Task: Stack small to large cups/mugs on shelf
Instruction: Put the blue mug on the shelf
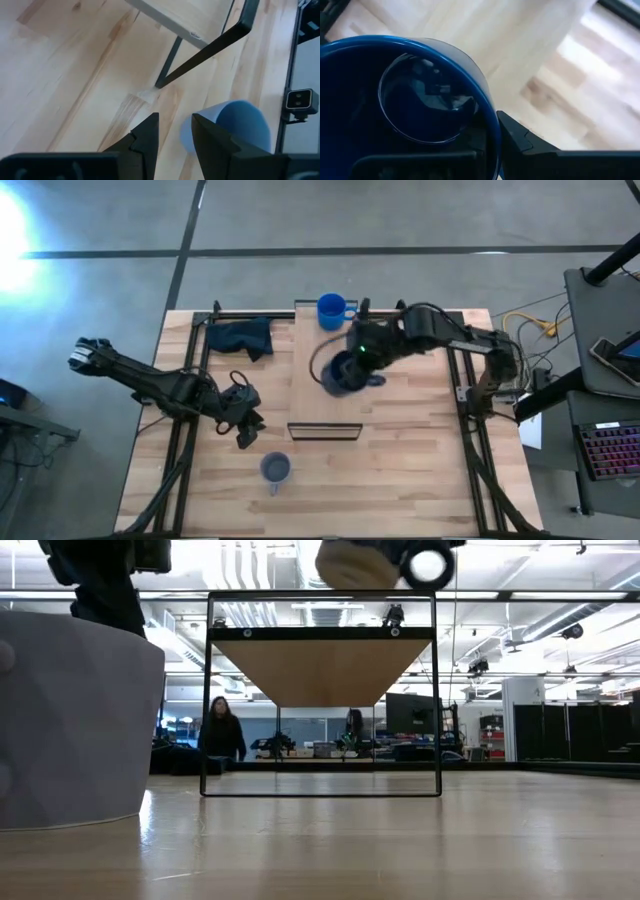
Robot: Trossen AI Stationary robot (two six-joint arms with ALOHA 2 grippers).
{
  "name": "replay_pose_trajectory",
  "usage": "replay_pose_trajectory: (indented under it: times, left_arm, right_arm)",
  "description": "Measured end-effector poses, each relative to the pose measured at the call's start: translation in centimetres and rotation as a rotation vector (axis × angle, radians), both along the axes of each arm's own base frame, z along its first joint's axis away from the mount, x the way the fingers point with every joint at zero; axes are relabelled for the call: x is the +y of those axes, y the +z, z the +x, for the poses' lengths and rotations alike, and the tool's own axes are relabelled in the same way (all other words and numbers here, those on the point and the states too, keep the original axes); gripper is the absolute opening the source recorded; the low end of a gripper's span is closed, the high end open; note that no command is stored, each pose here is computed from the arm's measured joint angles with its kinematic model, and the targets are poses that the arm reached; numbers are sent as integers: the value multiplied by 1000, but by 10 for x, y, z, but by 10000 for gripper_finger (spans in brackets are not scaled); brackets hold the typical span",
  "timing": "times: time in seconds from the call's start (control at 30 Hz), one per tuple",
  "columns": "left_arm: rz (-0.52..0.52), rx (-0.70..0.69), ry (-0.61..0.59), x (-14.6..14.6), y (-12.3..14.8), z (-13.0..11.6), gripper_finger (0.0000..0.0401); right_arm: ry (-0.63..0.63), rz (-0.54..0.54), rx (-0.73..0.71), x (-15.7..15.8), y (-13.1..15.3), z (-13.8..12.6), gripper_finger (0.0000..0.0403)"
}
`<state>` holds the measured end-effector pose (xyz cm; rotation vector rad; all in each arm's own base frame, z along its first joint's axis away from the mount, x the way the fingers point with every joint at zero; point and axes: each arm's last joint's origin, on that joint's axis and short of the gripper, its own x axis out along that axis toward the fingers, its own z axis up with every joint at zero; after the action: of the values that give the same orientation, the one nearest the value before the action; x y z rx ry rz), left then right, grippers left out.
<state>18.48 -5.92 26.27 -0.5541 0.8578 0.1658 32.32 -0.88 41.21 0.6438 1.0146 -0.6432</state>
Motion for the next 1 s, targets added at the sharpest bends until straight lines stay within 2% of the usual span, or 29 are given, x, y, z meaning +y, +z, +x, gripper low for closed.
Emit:
replay_pose_trajectory:
  times: [0.43,0.6,1.0]
  left_arm:
    - [-11,-29,1,2,6,-6,100]
    - [-11,-32,0,2,6,-6,100]
    - [-8,-26,1,2,4,-6,100]
  right_arm:
    - [116,-39,109,-56,-32,58,15]
    - [116,-39,193,-75,-48,61,15]
    - [68,-86,187,-98,-47,59,20]
